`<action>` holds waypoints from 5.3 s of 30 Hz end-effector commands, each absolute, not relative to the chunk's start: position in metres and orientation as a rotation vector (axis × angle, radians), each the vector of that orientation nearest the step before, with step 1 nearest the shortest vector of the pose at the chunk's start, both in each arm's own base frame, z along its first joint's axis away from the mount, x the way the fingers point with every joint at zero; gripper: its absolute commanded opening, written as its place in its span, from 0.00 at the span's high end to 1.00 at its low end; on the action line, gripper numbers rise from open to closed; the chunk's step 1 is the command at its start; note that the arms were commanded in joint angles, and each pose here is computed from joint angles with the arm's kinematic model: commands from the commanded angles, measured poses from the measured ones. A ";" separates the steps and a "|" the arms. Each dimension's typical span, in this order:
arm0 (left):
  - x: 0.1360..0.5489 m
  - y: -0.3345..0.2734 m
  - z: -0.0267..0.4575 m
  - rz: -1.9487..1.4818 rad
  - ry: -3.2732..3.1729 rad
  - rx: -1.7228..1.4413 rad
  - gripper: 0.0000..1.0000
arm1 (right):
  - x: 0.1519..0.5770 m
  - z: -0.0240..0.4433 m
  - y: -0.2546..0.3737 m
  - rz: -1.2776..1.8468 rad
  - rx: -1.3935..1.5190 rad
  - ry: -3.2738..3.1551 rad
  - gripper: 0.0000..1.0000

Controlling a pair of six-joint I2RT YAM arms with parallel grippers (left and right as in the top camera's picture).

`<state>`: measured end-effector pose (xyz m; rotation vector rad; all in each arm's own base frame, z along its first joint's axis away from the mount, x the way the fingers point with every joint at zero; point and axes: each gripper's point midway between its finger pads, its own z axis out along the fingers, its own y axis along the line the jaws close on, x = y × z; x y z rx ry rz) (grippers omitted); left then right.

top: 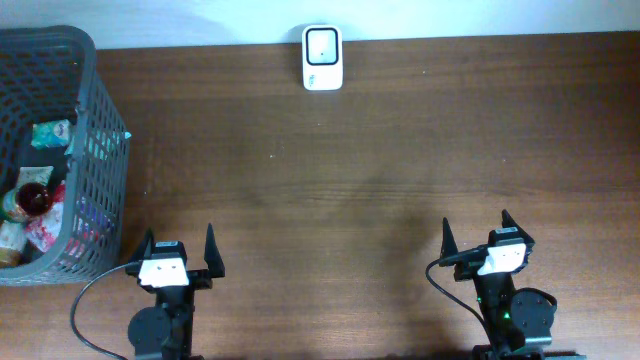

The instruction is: Scan the item barcode

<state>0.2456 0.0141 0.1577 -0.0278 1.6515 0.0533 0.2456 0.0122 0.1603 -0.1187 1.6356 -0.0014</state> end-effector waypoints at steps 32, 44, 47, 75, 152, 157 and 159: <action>0.245 0.015 0.156 0.075 1.652 -0.017 0.01 | 0.246 0.157 0.011 -0.003 -0.110 1.638 0.01; 0.213 -0.079 0.249 -0.261 1.199 0.477 0.01 | 0.246 0.157 0.011 -0.003 -0.110 1.638 0.01; 0.185 -0.087 0.297 -0.222 0.957 0.537 0.01 | 0.246 0.157 0.011 -0.003 -0.110 1.638 0.01; 0.392 0.052 0.495 0.172 1.661 0.093 0.01 | 0.246 0.157 0.011 -0.003 -0.110 1.638 0.01; 0.368 0.297 0.185 0.315 2.482 -0.937 0.01 | 0.246 0.157 0.011 -0.003 -0.110 1.640 0.01; 0.378 0.250 0.176 -0.047 2.534 -0.882 0.01 | 0.246 0.157 0.011 -0.003 -0.110 1.641 0.01; 0.373 0.243 0.173 -0.116 2.518 -1.020 0.01 | 0.246 0.157 0.011 -0.003 -0.110 1.640 0.01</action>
